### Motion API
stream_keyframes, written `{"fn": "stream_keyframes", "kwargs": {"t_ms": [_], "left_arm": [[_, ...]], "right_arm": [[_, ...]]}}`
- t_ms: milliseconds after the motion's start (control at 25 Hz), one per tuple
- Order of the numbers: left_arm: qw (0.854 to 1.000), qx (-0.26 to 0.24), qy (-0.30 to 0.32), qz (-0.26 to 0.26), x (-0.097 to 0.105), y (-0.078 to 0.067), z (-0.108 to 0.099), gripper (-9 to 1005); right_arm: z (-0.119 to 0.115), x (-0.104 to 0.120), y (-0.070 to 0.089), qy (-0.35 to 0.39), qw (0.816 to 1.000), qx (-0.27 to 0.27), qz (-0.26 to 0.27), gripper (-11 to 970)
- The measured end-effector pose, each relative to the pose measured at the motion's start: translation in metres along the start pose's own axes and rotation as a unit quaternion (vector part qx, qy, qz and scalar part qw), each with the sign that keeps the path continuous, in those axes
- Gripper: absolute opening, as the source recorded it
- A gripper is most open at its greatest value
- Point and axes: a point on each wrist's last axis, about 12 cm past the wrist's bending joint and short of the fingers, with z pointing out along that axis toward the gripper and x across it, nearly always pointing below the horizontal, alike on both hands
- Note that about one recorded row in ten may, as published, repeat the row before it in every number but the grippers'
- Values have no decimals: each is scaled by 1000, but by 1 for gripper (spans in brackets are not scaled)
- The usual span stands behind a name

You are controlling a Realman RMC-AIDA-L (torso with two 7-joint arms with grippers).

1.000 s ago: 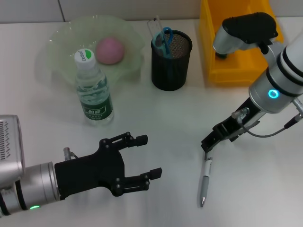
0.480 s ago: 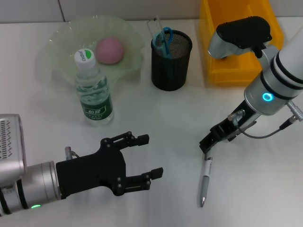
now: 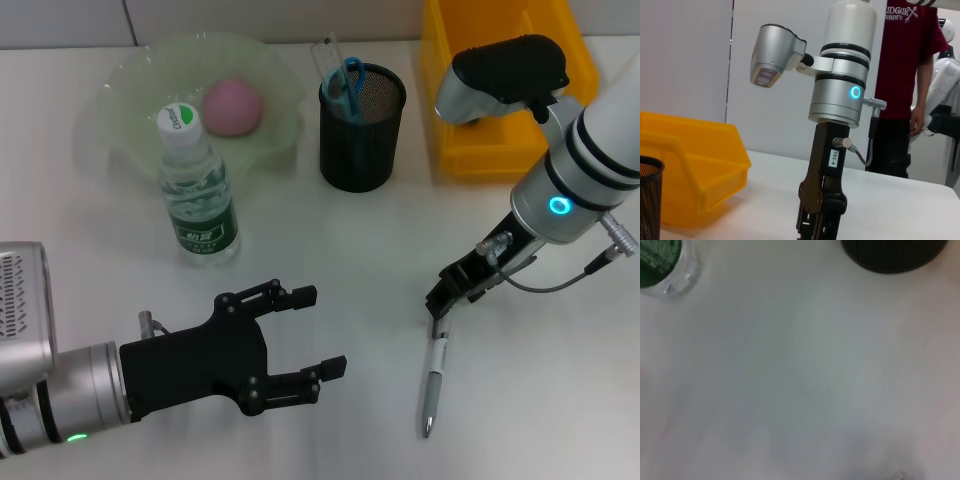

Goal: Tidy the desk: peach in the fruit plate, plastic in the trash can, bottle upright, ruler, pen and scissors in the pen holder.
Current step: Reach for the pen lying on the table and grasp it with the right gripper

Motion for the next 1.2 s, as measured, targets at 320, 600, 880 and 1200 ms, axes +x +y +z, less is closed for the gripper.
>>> {"fn": "stream_keyframes", "kwargs": {"t_ms": [320,600,880,1200], "left_arm": [[1000,0,1,0,0,0,0,807],[1000,0,1,0,0,0,0,807],[1000,-2,2,-2,1,0,0,807],[1000,-4,2,-3,2,0,-1,807]], "right_arm": [[1,-2,0,2,1000,1,0,522],[2,-3,1,-1,1000,0,-1,523],[6,-6,1,7,1000,2,1,523],[7,-7,4,12,1000,7,-10,524]]}}
